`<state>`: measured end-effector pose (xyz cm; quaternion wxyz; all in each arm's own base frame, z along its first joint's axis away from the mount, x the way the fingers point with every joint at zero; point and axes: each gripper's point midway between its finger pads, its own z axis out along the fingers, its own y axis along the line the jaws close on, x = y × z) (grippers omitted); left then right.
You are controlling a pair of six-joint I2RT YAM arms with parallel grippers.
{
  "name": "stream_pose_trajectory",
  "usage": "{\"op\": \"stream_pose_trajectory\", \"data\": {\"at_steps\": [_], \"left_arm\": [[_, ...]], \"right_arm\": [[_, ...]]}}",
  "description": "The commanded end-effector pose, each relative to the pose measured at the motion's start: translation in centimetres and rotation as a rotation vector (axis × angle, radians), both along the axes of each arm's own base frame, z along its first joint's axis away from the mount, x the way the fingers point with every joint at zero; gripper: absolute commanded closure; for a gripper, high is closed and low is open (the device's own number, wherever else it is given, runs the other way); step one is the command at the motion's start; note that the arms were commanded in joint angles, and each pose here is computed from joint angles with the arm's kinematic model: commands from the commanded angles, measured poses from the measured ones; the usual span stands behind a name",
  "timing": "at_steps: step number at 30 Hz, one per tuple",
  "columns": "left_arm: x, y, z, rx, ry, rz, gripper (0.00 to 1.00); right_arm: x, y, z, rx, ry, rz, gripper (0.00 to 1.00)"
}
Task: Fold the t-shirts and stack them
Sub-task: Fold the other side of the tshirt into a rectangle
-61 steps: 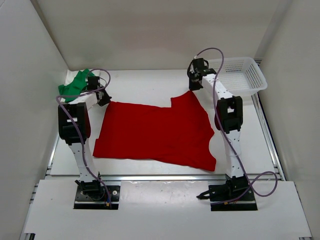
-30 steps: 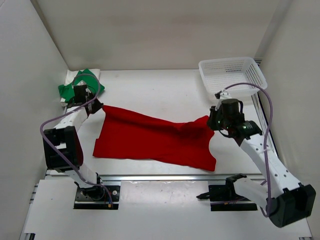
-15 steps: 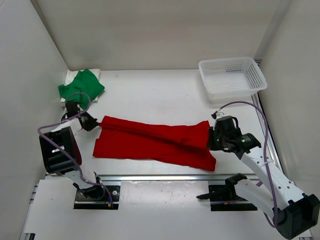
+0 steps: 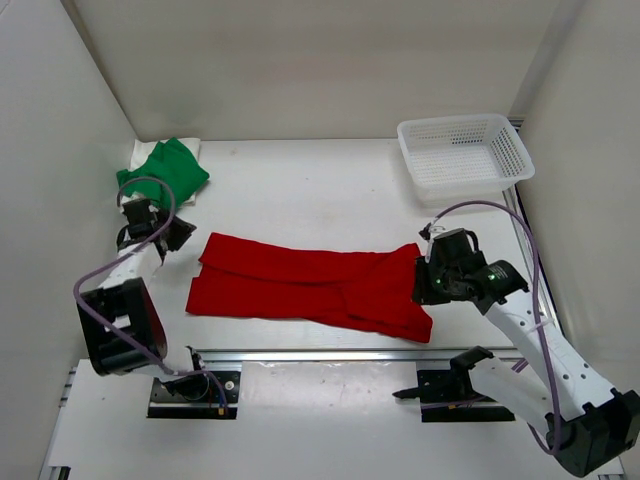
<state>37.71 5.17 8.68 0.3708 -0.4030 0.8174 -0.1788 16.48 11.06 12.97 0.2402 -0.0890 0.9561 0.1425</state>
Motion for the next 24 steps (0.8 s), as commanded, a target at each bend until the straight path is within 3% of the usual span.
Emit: {"op": "stream_pose_trajectory", "data": {"at_steps": [1, 3, 7, 9, 16, 20, 24], "left_arm": [[1.5, -2.3, 4.5, 0.094, -0.146, -0.044, 0.62], [1.7, -5.8, 5.8, 0.126, -0.194, -0.124, 0.61], [1.0, -10.8, 4.9, 0.164, -0.186, -0.251, 0.61], [0.5, -12.3, 3.3, 0.109, -0.181, -0.283, 0.62], [-3.6, -7.5, -4.9, -0.096, -0.029, -0.134, 0.69], [-4.5, -6.5, -5.8, -0.156, -0.038, -0.050, 0.68], [-4.4, -6.9, -6.1, -0.238, -0.033, -0.040, 0.73]], "right_arm": [[1.6, 1.0, 1.3, 0.054, -0.061, 0.035, 0.84], [3.4, 3.3, 2.1, 0.104, -0.126, 0.056, 1.00], [4.9, 7.7, 0.2, 0.202, -0.169, 0.117, 1.00], [5.5, 10.4, -1.0, 0.269, -0.177, 0.162, 1.00], [5.8, 11.9, -6.7, 0.280, -0.121, 0.139, 1.00], [4.6, 10.3, -9.8, 0.239, -0.066, 0.075, 1.00], [4.7, 9.0, -9.5, 0.235, -0.067, 0.067, 0.98]]}}
